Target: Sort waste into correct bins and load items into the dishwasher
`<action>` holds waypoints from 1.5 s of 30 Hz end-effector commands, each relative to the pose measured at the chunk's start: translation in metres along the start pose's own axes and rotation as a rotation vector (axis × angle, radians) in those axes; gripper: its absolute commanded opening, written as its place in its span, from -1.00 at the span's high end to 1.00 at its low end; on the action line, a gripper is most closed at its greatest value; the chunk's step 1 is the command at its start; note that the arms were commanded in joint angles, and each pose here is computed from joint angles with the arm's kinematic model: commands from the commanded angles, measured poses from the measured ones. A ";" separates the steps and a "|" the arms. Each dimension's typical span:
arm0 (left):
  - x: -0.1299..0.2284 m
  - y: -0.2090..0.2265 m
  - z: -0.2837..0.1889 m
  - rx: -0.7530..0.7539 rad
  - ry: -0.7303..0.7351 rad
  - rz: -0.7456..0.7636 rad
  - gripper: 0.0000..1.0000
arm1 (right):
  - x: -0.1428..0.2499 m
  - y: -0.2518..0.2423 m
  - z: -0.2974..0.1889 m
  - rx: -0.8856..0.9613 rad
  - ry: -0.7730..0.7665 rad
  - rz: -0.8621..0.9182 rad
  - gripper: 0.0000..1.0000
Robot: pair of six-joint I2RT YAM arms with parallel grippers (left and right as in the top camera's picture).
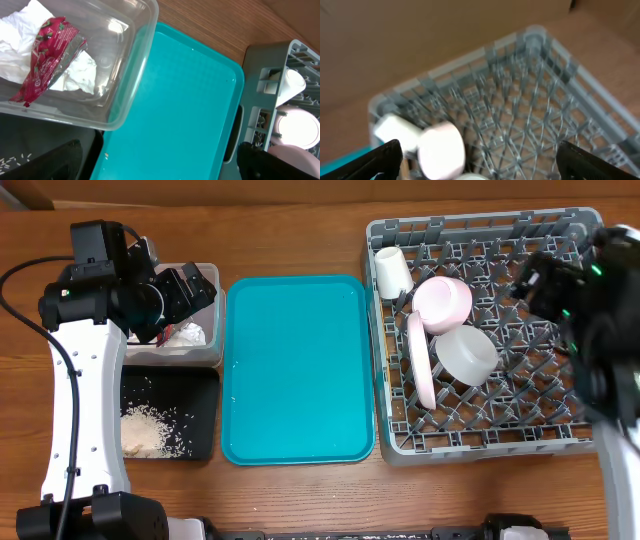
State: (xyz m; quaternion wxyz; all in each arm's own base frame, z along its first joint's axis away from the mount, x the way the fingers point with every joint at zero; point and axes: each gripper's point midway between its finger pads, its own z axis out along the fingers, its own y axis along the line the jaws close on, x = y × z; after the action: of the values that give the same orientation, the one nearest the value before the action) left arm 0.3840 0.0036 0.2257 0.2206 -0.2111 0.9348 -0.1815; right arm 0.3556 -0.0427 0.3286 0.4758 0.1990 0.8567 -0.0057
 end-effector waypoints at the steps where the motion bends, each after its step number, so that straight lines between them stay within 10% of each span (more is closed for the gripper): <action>1: -0.001 -0.005 -0.001 0.012 -0.003 0.020 -1.00 | -0.043 -0.004 -0.084 -0.063 -0.252 0.043 -1.00; 11: -0.001 -0.005 -0.001 0.012 -0.003 0.020 -1.00 | -0.012 -0.032 -0.191 -0.202 -0.607 0.124 -1.00; 24: -0.001 -0.005 -0.001 0.012 -0.003 0.020 -1.00 | 0.072 -0.043 -0.134 -0.463 -0.858 0.414 -1.00; 45: -0.001 -0.005 -0.001 0.012 -0.003 0.020 -1.00 | 0.198 -0.017 -0.013 -0.404 -0.489 -0.144 -0.99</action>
State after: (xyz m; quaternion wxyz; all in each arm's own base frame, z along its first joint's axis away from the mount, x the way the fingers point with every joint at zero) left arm 0.3841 0.0031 0.2258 0.2207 -0.2104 0.9349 -0.1815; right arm 0.2463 0.0096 0.1718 0.6888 0.0762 0.7122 0.1118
